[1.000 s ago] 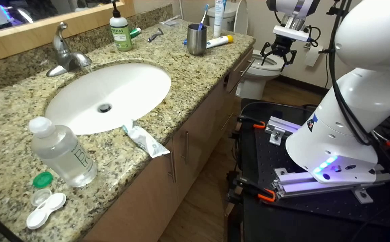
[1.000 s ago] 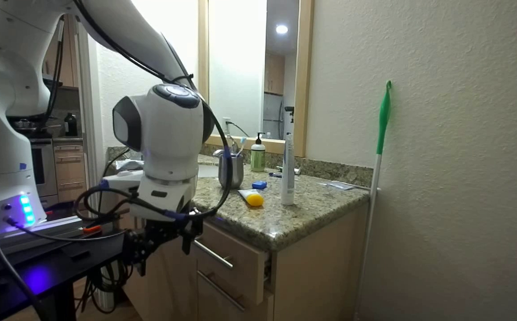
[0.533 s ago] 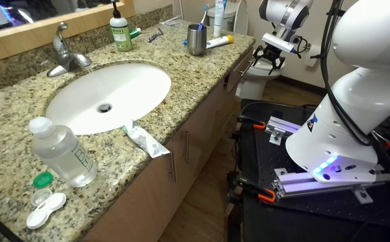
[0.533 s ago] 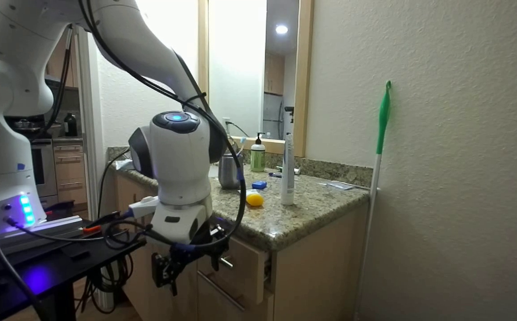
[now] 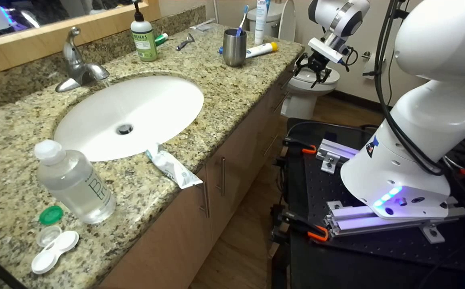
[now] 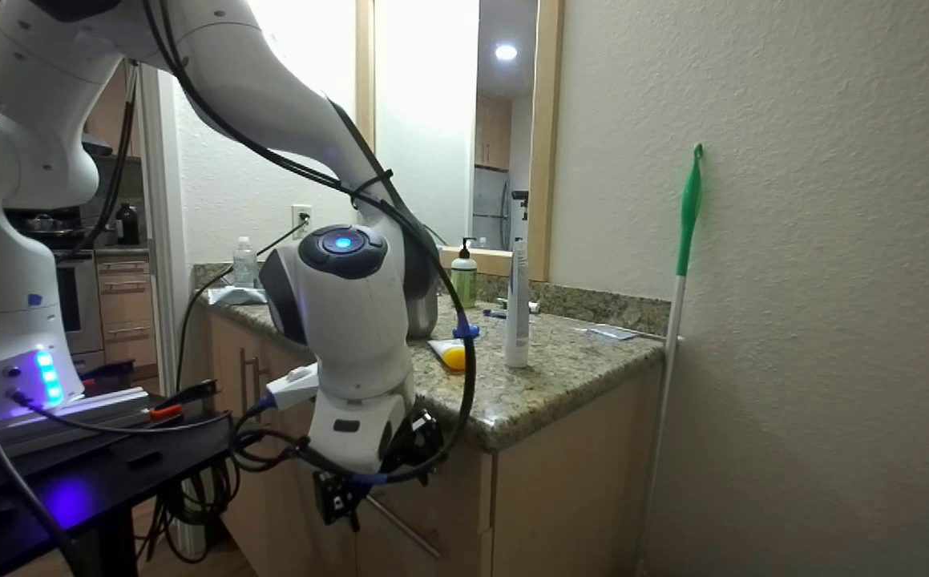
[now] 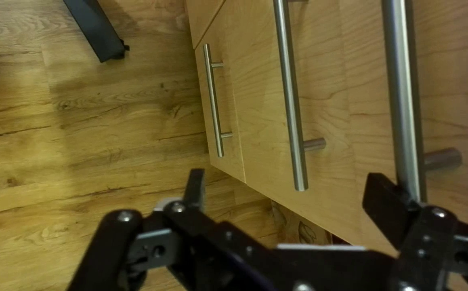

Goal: Close the top drawer

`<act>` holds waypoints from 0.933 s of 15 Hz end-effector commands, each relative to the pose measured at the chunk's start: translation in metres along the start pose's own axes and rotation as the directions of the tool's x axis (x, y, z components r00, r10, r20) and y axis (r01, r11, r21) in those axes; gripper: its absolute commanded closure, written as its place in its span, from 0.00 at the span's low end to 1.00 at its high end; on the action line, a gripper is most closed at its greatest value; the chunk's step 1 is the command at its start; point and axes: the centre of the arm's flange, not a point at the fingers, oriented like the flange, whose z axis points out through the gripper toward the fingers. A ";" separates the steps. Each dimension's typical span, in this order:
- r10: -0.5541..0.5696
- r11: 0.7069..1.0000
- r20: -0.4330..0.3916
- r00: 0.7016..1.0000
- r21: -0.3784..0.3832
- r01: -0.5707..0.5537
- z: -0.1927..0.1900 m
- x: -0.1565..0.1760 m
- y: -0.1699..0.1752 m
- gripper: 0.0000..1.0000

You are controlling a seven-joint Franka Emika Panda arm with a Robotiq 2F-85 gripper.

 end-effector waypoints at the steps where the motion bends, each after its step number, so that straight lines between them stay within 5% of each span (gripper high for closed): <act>1: -0.049 0.998 0.061 0.997 0.046 0.046 -0.002 0.001 -0.005 0.00; 2: -0.069 0.998 0.090 0.994 0.018 0.067 -0.008 -0.007 0.008 0.00; 4: -0.085 0.982 0.113 0.990 -0.157 0.102 -0.022 -0.021 0.029 0.00; 7: -0.143 0.925 0.085 0.986 -0.343 0.164 -0.075 -0.035 0.073 0.00; 8: -0.179 0.910 0.071 0.981 -0.367 0.192 -0.093 -0.039 0.084 0.00; 11: -0.305 0.916 0.050 0.951 -0.257 0.307 -0.145 -0.064 0.102 0.00; 13: -0.391 0.895 0.047 0.919 -0.214 0.392 -0.172 -0.088 0.111 0.00; 14: -0.320 0.906 0.062 0.945 -0.273 0.325 -0.141 -0.043 0.097 0.00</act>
